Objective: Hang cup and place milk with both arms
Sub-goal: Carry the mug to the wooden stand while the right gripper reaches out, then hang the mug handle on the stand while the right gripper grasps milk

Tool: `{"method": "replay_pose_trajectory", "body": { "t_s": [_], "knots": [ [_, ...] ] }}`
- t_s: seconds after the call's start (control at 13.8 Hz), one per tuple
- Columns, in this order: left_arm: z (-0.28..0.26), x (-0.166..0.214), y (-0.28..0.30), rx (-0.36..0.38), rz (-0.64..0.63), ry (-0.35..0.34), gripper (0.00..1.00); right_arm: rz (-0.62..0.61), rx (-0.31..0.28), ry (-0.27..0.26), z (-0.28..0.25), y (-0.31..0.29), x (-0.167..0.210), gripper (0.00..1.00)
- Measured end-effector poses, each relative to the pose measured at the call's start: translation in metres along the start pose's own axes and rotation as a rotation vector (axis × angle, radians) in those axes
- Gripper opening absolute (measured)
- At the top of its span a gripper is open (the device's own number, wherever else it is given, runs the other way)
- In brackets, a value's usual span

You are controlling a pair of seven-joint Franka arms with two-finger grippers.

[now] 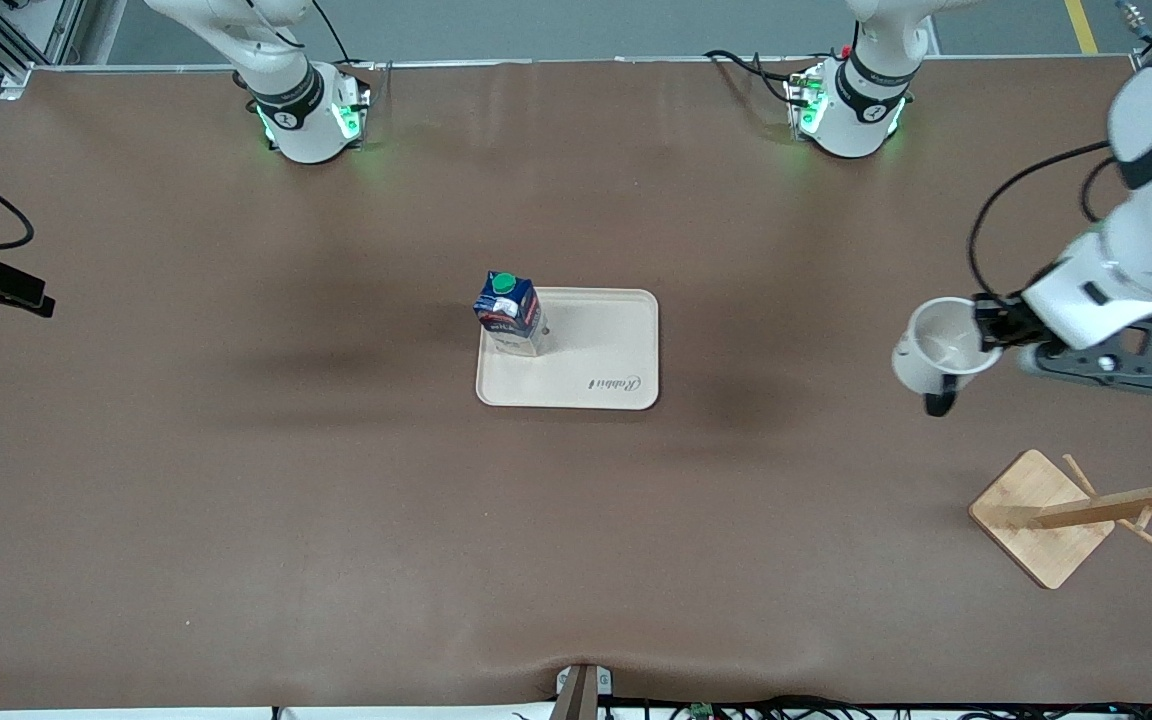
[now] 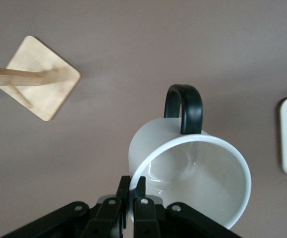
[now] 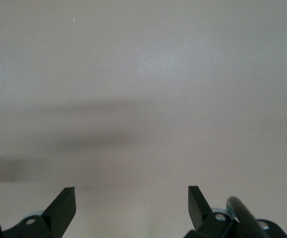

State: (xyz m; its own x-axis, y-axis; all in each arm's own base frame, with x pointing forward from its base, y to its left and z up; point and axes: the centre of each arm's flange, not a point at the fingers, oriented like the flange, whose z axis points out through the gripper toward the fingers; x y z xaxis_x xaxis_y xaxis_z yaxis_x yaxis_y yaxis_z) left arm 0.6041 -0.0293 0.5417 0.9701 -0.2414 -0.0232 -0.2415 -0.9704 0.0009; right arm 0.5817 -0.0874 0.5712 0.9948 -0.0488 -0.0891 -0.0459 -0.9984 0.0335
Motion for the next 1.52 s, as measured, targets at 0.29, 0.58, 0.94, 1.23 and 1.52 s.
{"method": "replay_pose_trajectory", "body": {
  "t_s": [0.29,0.58,0.94,1.23,1.52],
  "knots": [
    [0.0,-0.016,-0.063,-0.002,0.102,0.001,0.07,-0.007,0.004,-0.057,0.034,-0.002,0.017,1.0],
    [-0.007,-0.031,-0.111,0.002,0.153,0.017,0.07,-0.04,0.034,-0.093,0.067,-0.024,0.034,1.0],
    [0.005,-0.033,-0.15,-0.018,0.156,0.018,0.07,0.073,0.079,-0.187,0.1,-0.128,0.03,1.0],
    [0.011,-0.024,-0.179,-0.034,0.166,0.041,0.07,0.097,0.034,-0.181,0.103,-0.234,0.003,1.0],
    [0.014,-0.015,-0.198,-0.043,0.183,0.065,0.07,0.189,0.086,-0.141,0.12,-0.291,-0.013,1.0]
  ]
}}
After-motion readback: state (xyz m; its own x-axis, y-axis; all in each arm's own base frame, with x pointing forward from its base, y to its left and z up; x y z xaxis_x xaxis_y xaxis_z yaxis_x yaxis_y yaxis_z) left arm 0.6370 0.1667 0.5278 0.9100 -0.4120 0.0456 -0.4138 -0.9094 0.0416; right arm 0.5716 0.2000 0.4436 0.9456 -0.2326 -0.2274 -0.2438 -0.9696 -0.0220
